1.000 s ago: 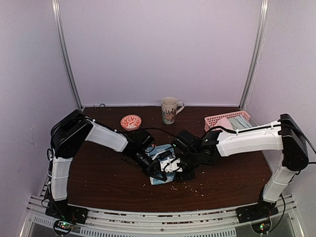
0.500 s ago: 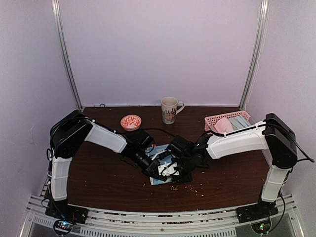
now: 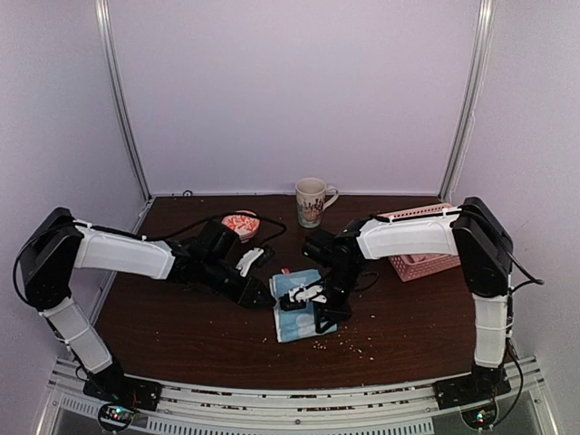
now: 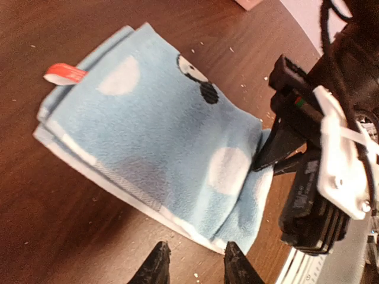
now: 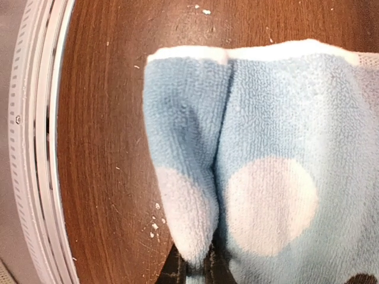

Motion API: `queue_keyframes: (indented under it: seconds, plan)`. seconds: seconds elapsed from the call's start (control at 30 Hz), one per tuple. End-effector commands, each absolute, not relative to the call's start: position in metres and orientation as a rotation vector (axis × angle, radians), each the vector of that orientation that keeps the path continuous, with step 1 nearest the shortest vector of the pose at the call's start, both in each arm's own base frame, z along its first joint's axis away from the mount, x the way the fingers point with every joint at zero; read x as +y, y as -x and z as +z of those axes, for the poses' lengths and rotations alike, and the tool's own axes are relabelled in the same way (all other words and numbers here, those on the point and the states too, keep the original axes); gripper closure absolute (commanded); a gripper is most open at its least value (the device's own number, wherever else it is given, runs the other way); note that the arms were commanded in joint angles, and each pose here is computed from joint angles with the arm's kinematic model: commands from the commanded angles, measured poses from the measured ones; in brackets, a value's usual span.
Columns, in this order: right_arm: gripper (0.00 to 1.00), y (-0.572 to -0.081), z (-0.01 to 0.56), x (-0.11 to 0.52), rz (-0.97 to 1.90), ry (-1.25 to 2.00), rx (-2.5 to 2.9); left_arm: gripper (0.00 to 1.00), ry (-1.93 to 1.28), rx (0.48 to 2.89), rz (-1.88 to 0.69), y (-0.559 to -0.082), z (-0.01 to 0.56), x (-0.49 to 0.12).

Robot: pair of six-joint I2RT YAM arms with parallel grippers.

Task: Roll the towels
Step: Roll the towel at the center of the board.

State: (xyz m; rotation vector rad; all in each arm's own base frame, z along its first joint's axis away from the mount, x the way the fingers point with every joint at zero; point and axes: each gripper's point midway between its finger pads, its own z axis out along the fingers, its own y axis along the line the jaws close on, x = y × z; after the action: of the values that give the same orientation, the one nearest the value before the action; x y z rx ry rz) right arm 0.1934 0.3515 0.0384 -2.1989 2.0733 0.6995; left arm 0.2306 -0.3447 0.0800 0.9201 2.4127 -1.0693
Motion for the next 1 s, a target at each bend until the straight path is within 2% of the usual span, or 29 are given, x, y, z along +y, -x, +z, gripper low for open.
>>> queue_keyframes:
  seconds: [0.0, 0.17, 0.37, 0.53, 0.77, 0.97]
  plan:
    - [0.96, -0.179, 0.036, 0.34, 0.986, 2.248, 2.241, 0.68, -0.841, 2.231, -0.91, -0.251, 0.11, -0.329]
    - [0.96, -0.192, 0.03, 0.342, 1.21, 2.151, 2.41, 0.67, -0.976, 1.902, -0.777, -0.23, 0.153, -0.329]
    - [0.96, -0.209, 0.01, 0.338, 1.266, 2.011, 2.553, 0.65, -1.305, 1.759, -0.551, -0.193, 0.14, -0.365]
    - [0.96, -0.212, 0.001, 0.338, 1.292, 1.945, 2.627, 0.64, -1.539, 1.75, -0.425, -0.183, 0.102, -0.395]
    - [0.96, -0.211, -0.003, 0.336, 1.298, 1.933, 2.655, 0.64, -1.675, 1.744, -0.338, -0.186, 0.065, -0.423]
    - [0.95, -0.21, -0.003, 0.335, 1.3, 1.939, 2.649, 0.69, -1.739, 1.783, -0.324, -0.183, 0.04, -0.425]
